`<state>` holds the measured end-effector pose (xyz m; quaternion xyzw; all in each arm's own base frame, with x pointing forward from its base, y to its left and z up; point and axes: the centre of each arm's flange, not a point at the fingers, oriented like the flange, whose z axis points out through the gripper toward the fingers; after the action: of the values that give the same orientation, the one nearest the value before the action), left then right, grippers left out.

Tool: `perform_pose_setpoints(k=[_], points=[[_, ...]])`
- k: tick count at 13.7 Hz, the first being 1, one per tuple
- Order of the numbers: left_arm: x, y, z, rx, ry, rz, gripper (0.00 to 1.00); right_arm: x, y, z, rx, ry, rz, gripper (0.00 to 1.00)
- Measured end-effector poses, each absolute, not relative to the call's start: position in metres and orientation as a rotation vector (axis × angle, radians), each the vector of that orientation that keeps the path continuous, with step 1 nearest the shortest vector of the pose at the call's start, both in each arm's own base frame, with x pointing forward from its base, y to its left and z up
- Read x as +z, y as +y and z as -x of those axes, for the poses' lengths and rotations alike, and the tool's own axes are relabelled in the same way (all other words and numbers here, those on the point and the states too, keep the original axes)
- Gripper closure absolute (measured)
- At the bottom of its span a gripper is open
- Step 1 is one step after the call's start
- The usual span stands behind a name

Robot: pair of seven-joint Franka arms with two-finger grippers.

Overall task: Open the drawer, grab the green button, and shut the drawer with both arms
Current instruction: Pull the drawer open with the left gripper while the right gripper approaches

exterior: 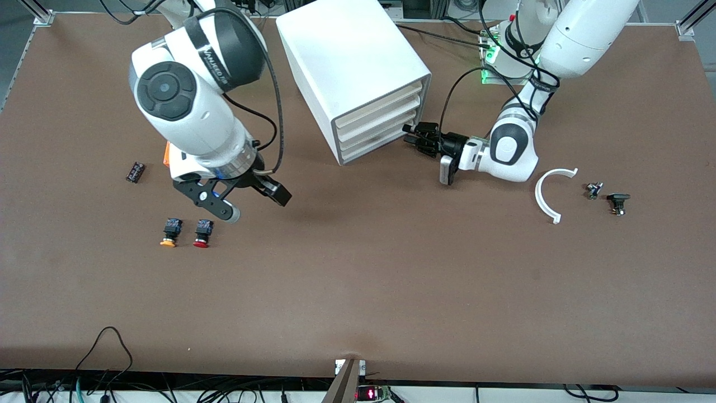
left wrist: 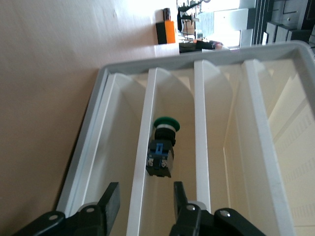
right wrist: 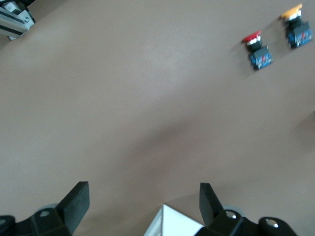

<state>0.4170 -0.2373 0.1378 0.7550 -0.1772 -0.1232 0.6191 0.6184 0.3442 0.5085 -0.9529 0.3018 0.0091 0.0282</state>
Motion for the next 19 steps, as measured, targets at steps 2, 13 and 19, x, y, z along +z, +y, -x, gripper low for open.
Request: perform_pose_setpoints(k=[2, 13, 19], points=[[0.131, -0.241, -0.409, -0.307, -0.404, -1.733, 0.48, 0.505, 0.360, -0.615, 0.035, 1.037, 2.904, 0.01], [0.103, -0.260, -0.374, -0.295, -0.388, -1.687, 0.80, 0.500, 0.398, -0.619, 0.122, 1.415, 2.607, 0.01], [0.105, -0.256, -0.386, -0.276, -0.379, -1.694, 0.86, 0.494, 0.413, -0.618, 0.157, 1.532, 2.497, 0.01]])
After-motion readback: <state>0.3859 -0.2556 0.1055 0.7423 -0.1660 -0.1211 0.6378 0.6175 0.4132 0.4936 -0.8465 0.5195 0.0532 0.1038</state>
